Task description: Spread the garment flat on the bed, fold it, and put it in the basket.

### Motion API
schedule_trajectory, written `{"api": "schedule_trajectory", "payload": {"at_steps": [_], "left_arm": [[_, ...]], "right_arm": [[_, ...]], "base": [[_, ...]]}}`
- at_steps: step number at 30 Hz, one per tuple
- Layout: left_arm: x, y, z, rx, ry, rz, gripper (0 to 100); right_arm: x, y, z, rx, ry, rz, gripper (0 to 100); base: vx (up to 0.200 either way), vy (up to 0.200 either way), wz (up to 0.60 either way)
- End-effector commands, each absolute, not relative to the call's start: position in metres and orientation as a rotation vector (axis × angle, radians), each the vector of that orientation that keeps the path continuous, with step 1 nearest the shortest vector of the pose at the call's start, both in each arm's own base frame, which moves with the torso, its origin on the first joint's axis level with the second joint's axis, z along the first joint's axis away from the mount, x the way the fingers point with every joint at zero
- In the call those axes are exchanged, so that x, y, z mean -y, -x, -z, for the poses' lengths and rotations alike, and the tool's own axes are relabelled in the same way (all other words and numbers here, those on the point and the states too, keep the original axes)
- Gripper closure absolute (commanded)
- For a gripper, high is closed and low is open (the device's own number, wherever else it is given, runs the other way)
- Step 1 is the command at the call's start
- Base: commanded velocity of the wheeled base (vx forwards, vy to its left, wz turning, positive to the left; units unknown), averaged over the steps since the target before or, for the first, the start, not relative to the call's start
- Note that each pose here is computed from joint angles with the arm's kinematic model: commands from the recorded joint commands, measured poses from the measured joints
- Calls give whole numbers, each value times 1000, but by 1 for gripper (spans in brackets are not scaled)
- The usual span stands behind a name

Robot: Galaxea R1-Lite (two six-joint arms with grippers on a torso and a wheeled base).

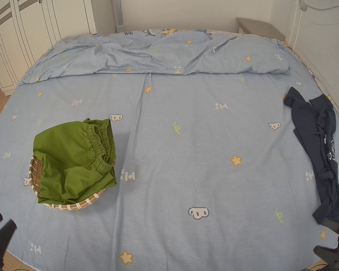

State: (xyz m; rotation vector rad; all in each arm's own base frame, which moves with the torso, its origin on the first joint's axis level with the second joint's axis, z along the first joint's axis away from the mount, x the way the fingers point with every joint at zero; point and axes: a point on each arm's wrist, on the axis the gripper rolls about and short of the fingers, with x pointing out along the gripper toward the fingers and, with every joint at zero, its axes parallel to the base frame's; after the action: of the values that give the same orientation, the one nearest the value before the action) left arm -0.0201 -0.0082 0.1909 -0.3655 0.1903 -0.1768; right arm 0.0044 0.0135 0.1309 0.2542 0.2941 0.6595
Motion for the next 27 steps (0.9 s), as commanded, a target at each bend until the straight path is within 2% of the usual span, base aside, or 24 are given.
{"api": "schedule_trajectory", "payload": {"at_steps": [1, 5, 7, 11, 13, 14, 15, 16, 17, 18, 19, 27], "left_arm": [[5, 48, -129, -170, 324, 293, 0], [6, 45, -108, -136, 285, 251, 0], [5, 39, -95, -107, 164, 215, 0], [0, 25, -80, -7, -80, -10, 0], [0, 23, -79, 36, -66, -15, 0], [0, 23, -79, 32, -64, -16, 0], [0, 23, -75, -2, -57, -5, 0], [0, 23, -75, -2, -57, -5, 0], [0, 23, -75, -8, -34, -4, 0], [0, 23, -76, 0, -20, -9, 0], [0, 23, -76, 0, -15, -11, 0], [0, 23, -76, 0, -8, -12, 0]], "right_arm": [[-12, 33, -94, -164, -254, -642, 0], [-13, 36, -89, -128, -251, -617, 0], [-13, 36, -89, -120, -247, -586, 0], [-10, 34, -88, -97, -225, -447, 0], [-8, 32, -86, -79, -182, -357, 0], [-8, 32, -86, -77, -177, -349, 0], [-6, 30, -84, -59, -152, -279, 0], [-6, 30, -84, -59, -152, -279, 0], [-2, 25, -82, 12, -100, -93, 0], [1, 23, -81, 55, -50, 37, 0], [2, 23, -81, 54, -42, 73, 0], [1, 23, -75, 0, -9, 32, 0]], "base": [[0, 0, 0], [0, 0, 0], [0, 0, 0], [0, 0, 0], [0, 0, 0], [0, 0, 0], [0, 0, 0], [0, 0, 0], [0, 0, 0], [0, 0, 0], [0, 0, 0], [0, 0, 0]]}}
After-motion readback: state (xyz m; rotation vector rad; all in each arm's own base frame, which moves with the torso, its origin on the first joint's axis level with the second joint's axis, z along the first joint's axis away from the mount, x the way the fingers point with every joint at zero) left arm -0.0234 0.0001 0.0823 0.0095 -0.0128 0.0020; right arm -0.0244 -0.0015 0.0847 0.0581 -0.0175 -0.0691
